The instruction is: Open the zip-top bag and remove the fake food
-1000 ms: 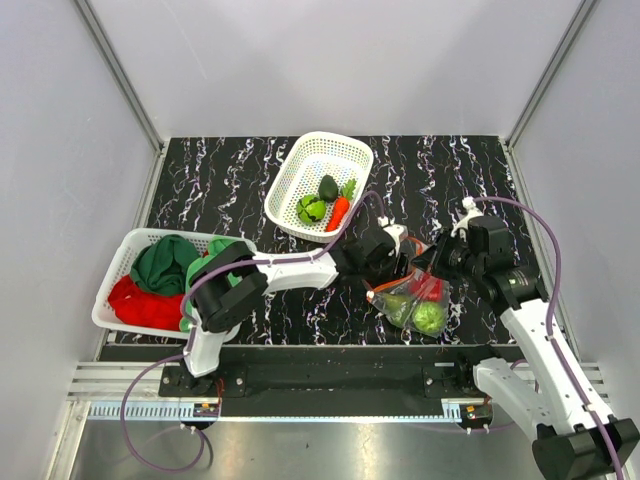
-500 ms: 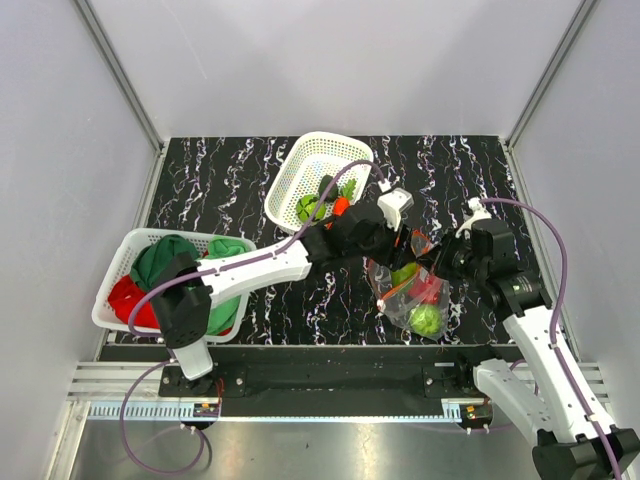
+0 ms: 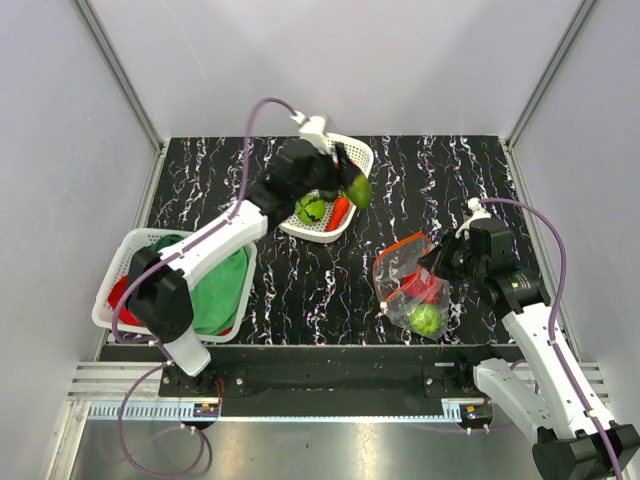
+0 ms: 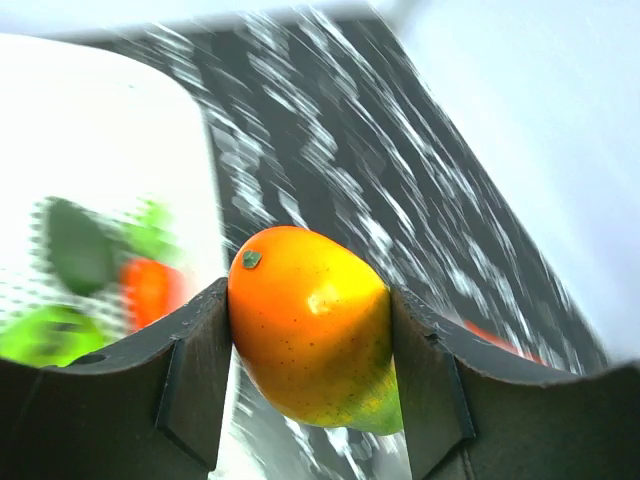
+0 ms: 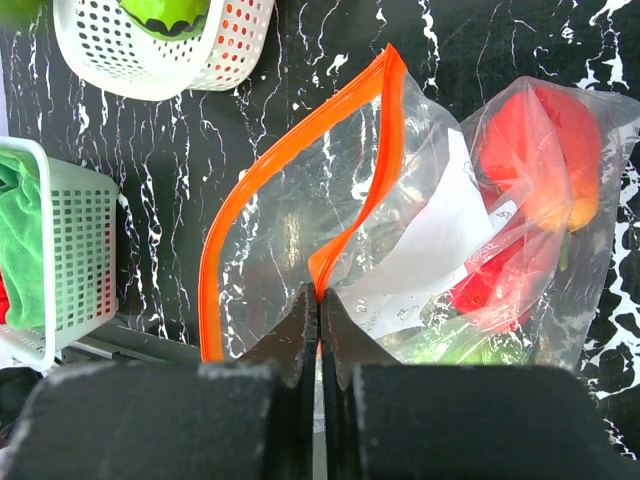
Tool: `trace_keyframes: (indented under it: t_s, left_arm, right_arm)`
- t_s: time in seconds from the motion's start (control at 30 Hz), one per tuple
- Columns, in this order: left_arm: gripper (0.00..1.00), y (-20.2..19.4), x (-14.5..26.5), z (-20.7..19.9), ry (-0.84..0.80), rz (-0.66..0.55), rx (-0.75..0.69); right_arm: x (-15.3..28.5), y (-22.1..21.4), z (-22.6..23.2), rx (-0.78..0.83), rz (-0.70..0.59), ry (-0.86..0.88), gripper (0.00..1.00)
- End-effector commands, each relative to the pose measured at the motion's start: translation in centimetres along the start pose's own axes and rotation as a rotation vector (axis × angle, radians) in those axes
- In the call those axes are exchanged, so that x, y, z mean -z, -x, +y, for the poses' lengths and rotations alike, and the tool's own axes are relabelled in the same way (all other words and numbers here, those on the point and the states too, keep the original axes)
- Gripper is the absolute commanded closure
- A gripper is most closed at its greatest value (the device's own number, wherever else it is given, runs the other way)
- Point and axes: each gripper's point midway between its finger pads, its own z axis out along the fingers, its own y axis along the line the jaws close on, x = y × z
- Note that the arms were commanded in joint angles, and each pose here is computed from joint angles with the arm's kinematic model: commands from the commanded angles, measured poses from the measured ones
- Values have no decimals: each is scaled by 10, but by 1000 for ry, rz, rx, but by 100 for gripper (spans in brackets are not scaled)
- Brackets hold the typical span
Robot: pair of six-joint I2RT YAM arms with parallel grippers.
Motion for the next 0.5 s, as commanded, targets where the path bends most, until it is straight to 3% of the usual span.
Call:
trace_keyframes:
  t_s: [0.0,0.2,0.23,0.3,0.33,0.47]
  left_arm:
    - [100,72,-12,58,125,-214,162]
    - [100,87,-59,130,206,-310,290]
    - [100,72,-75,146,226,-297,307]
    - [100,84,-88,157,232,-343,340]
    - [100,62,-106,173,261,-305,354]
    - [87,45,-138,202,291,-291,415]
  right_arm:
    - [5,12,5,27,-45,4,100]
    - [0,9,4,23,-35,14,100]
    - [0,9,5,24,-33,17,100]
    - [-1,9,5,24,-33,17,100]
    - [-1,8,5,22,-31,17,100]
    - [-1,8,5,24,-32,18,100]
